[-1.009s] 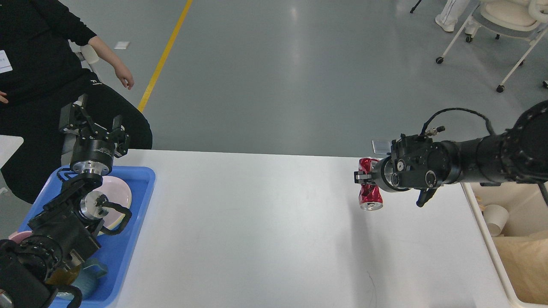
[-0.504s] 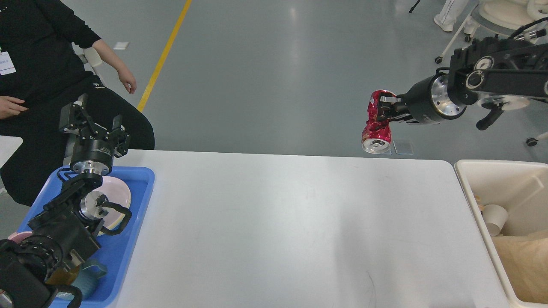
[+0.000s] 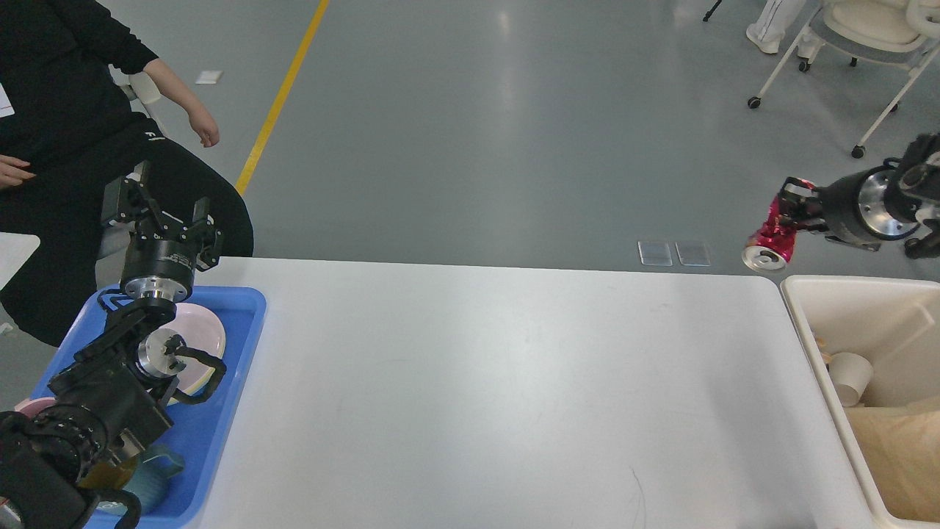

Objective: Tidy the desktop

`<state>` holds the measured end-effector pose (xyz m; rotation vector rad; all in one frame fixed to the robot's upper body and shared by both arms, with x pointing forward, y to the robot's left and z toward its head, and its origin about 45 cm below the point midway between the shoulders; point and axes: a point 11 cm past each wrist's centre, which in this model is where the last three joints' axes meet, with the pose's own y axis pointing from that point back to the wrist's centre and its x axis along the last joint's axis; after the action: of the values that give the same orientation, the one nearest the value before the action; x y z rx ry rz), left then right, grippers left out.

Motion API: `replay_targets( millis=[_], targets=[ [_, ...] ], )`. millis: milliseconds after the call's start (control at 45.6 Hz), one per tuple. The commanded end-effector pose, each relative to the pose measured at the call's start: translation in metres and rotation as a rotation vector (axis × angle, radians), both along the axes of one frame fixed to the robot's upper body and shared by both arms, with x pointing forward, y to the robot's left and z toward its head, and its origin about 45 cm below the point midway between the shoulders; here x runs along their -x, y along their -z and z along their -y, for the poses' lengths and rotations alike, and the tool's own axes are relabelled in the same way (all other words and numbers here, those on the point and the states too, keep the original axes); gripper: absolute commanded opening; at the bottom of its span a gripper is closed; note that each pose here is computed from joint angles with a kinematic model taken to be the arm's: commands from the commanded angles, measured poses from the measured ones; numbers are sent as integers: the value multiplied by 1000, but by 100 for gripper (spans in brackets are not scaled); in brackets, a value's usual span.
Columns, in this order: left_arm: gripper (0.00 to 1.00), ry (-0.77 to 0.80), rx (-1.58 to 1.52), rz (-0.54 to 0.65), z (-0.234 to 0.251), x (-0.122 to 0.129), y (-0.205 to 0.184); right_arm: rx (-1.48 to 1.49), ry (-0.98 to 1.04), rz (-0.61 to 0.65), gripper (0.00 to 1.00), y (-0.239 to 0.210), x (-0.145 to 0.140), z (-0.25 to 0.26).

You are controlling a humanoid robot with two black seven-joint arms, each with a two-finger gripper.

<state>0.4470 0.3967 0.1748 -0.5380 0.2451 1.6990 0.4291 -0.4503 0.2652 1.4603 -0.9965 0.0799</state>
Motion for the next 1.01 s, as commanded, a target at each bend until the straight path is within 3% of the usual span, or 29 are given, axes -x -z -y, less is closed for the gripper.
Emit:
replay_targets(
  millis=[0, 241, 351, 417, 504, 987],
  targets=[
    [96, 0, 0, 1, 0, 0, -1, 112, 147, 27, 15, 30, 25, 62],
    [96, 1, -1, -1, 0, 0, 0, 307, 322, 13, 17, 86, 87, 141],
    [96, 0, 0, 1, 0, 0, -1, 370, 337, -36, 27, 118, 114, 153],
    [96, 0, 0, 1, 0, 0, -1, 393, 337, -51, 47, 130, 123, 156],
    [96, 1, -1, 1, 0, 0, -1, 407, 340, -43, 99, 130, 123, 158],
    [96, 1, -1, -1, 0, 0, 0, 386, 335, -54, 100, 136, 124, 152]
  ],
)
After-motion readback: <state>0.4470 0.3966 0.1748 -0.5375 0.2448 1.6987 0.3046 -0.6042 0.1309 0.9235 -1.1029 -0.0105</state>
